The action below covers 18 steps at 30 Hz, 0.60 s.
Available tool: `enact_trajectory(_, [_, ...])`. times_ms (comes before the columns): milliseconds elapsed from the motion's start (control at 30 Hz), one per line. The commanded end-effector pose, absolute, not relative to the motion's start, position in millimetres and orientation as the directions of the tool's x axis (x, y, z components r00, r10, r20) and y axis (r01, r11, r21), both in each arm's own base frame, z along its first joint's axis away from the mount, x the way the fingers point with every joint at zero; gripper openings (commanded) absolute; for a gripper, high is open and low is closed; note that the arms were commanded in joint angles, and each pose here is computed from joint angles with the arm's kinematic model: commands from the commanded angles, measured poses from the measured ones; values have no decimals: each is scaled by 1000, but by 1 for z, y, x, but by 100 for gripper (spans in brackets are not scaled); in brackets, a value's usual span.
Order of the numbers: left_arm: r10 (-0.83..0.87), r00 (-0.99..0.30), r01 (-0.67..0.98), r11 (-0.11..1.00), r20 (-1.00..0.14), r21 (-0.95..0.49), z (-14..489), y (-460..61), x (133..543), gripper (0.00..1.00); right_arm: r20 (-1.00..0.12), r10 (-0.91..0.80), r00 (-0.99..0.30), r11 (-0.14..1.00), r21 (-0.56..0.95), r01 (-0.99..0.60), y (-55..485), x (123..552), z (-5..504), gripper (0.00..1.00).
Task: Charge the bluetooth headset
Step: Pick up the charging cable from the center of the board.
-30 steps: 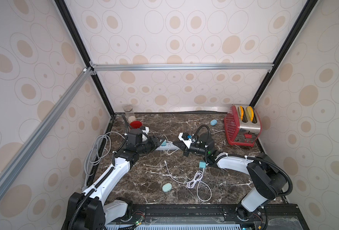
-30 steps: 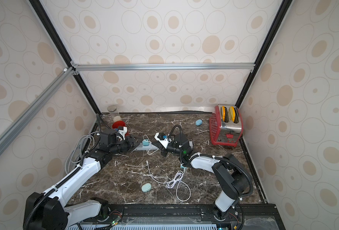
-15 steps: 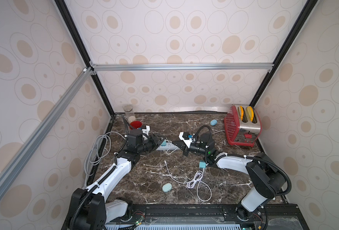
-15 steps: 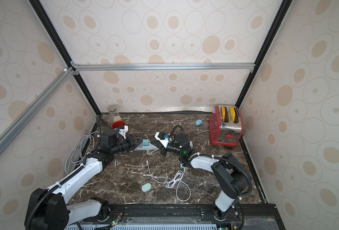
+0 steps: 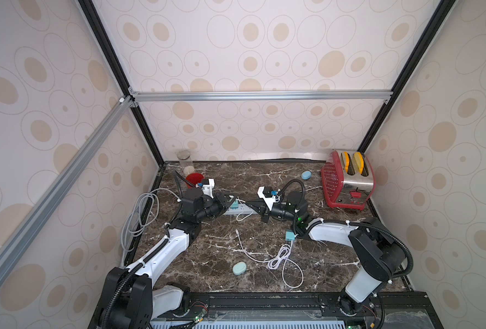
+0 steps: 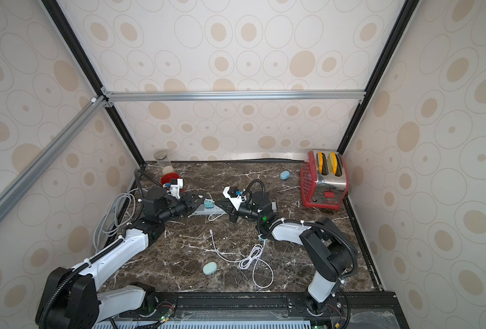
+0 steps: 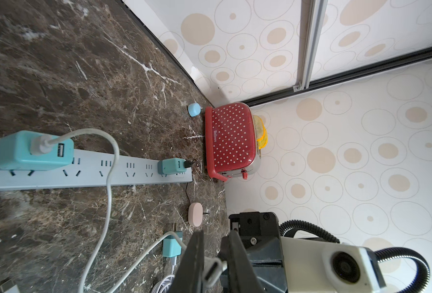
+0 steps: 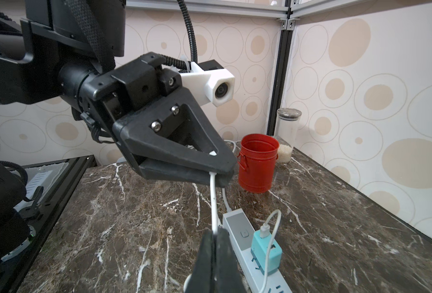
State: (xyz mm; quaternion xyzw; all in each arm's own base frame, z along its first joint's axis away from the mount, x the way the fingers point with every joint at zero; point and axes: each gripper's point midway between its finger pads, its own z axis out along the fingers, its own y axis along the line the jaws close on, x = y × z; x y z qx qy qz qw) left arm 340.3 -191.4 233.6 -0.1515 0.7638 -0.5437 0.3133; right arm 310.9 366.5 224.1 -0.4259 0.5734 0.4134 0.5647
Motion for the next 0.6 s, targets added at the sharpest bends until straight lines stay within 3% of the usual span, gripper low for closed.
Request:
enact_trajectory(0, [-583, -725, 208, 322, -367, -924, 263, -191, 339, 14, -1000, 14, -1, 265, 5, -964, 373, 308, 233, 0])
enact_trajectory(100, [-579, -721, 216, 334, -380, -918, 262, -190, 337, 9, -1000, 4, -16, 261, 17, -965, 374, 308, 231, 8])
enact_trajectory(267, [-555, -703, 264, 378, -445, -887, 263, -189, 334, 6, -997, -58, -45, 258, 28, -966, 373, 306, 229, 43])
enact_trajectory(333, [-538, -688, 301, 399, -487, -866, 265, -189, 334, 6, -991, -114, -65, 227, 37, -973, 374, 301, 229, 52])
enact_trajectory(567, [-431, -646, 411, 500, -630, -763, 267, -190, 328, 6, -975, -197, -104, 72, 91, -993, 371, 282, 244, 57])
